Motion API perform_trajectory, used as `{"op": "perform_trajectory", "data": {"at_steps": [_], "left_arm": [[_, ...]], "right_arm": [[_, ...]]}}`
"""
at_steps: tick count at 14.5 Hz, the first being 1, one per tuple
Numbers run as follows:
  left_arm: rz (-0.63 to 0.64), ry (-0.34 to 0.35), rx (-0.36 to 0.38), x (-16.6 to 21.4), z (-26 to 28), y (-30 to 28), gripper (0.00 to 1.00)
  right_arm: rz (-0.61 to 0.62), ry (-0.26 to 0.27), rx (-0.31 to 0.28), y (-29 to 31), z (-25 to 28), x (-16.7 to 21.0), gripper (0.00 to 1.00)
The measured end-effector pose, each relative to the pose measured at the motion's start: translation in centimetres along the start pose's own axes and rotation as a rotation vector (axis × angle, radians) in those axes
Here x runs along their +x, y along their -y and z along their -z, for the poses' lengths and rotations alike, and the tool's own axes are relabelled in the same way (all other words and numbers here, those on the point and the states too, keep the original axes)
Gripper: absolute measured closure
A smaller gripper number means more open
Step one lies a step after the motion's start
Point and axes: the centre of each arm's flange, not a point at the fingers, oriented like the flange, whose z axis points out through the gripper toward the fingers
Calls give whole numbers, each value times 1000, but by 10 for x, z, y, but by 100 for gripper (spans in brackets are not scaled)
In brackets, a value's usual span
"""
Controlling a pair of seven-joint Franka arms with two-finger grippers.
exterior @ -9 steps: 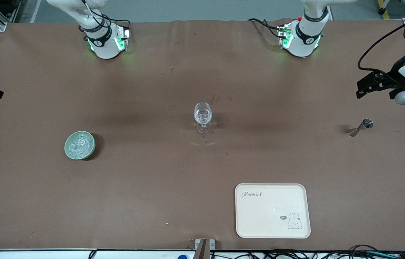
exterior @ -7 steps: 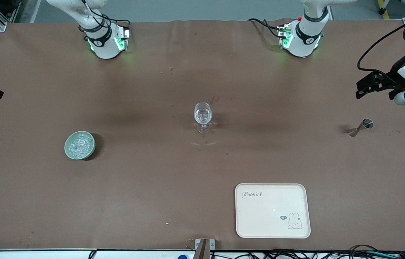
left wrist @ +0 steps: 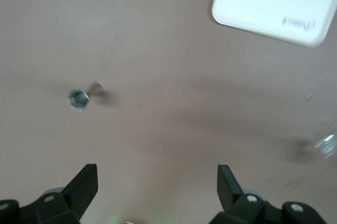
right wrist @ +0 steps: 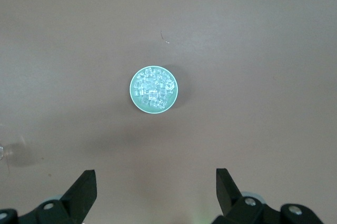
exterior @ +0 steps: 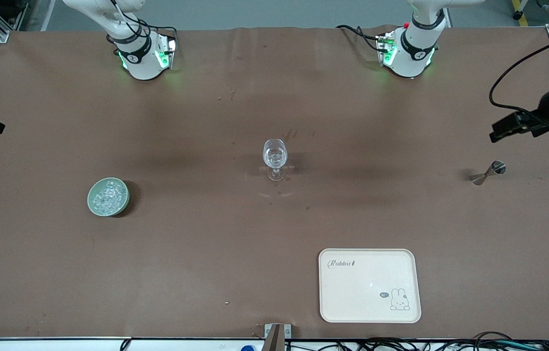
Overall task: Pour wine and add ice with both arms
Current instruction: 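Reach the right gripper to the ice bowl while the left gripper reaches the jigger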
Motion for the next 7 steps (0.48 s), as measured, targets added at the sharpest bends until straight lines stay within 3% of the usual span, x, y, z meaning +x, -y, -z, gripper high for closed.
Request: {"op": "perform_trajectory", "data": {"at_steps": [3, 7], "left_arm": [[290, 63, -69, 31, -23, 64, 0], [516, 167, -140, 65, -73, 121, 0]], "right_arm": [[4, -4, -2, 4, -33, 19, 0], [25, 21, -9, 19, -141, 55, 0]]}}
